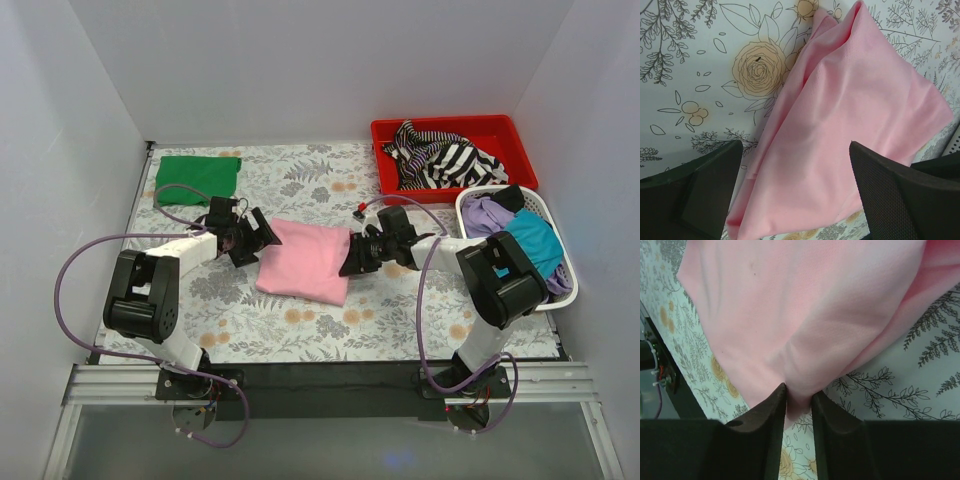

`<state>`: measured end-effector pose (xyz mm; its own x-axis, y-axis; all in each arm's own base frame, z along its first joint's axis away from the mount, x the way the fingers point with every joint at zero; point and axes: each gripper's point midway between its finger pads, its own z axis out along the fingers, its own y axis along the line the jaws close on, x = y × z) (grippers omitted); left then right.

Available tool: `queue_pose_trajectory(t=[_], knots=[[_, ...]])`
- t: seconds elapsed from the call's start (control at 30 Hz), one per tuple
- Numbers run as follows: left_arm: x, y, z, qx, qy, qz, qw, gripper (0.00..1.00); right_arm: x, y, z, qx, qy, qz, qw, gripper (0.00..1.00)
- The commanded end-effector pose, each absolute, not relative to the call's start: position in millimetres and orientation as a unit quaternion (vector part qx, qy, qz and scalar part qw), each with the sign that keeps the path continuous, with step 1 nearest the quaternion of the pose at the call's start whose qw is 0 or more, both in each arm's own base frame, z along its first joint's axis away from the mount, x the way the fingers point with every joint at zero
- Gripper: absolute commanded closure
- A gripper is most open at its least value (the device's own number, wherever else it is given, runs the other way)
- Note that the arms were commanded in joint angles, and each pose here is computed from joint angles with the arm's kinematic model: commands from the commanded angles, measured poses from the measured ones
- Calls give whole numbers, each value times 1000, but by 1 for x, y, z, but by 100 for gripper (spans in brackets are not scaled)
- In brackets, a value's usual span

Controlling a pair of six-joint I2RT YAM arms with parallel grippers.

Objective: Fold and stack the t-shirts
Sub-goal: Neatly place the folded tshirt to the corner

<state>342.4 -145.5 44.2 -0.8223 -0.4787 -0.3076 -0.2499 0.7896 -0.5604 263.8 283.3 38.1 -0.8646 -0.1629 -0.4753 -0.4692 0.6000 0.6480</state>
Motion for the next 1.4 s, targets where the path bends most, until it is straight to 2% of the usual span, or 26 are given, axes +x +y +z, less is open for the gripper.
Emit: queue_pose_trajectory(t=[0.0, 0.03, 0.07, 0.1, 0.17, 0.37, 0.53, 0.6, 0.63, 0.83, 0.87, 1.03, 1.07, 1.1, 1.27, 1.37], knots=[[340, -144, 42, -194, 922, -254, 220, 12, 267, 291, 50, -190, 857, 435, 200, 65], [340, -144, 42, -194, 921, -254, 221, 12, 270, 291, 54, -190, 856, 433, 208, 46], [339, -144, 42, -194, 922, -255, 219, 12, 272, 290, 57, -190, 856, 429, 217, 37], [339, -145, 44, -191, 921, -257, 222, 12, 276, 287, 63, -191, 858, 416, 233, 18], [339, -143, 43, -194, 922, -251, 223, 12, 283, 281, 72, -193, 862, 395, 253, 14], [332, -134, 25, -200, 931, -221, 209, 12, 299, 246, 99, -176, 885, 292, 317, 11], [317, -150, 2, -182, 937, -256, 153, 13, 297, 236, 122, -178, 880, 277, 342, 10], [308, -159, -3, -172, 934, -283, 137, 24, 297, 234, 128, -178, 877, 274, 352, 10], [310, -165, -1, -170, 927, -303, 138, 35, 297, 233, 128, -177, 877, 273, 352, 10], [292, -180, -10, -157, 920, -344, 105, 55, 296, 231, 129, -179, 879, 266, 354, 10], [289, -185, -8, -154, 915, -359, 95, 65, 296, 230, 129, -178, 879, 266, 354, 10], [280, -204, -12, -148, 897, -412, 66, 87, 296, 229, 123, -178, 883, 262, 347, 10], [279, -208, -12, -144, 893, -422, 63, 96, 296, 229, 121, -177, 884, 262, 345, 10], [277, -211, -10, -149, 886, -436, 52, 100, 295, 229, 120, -178, 884, 261, 344, 10], [285, -223, -1, -145, 860, -486, 55, 100, 297, 228, 115, -178, 887, 255, 340, 10], [304, -234, 29, -120, 838, -527, 76, 100, 295, 229, 111, -180, 889, 257, 333, 10]])
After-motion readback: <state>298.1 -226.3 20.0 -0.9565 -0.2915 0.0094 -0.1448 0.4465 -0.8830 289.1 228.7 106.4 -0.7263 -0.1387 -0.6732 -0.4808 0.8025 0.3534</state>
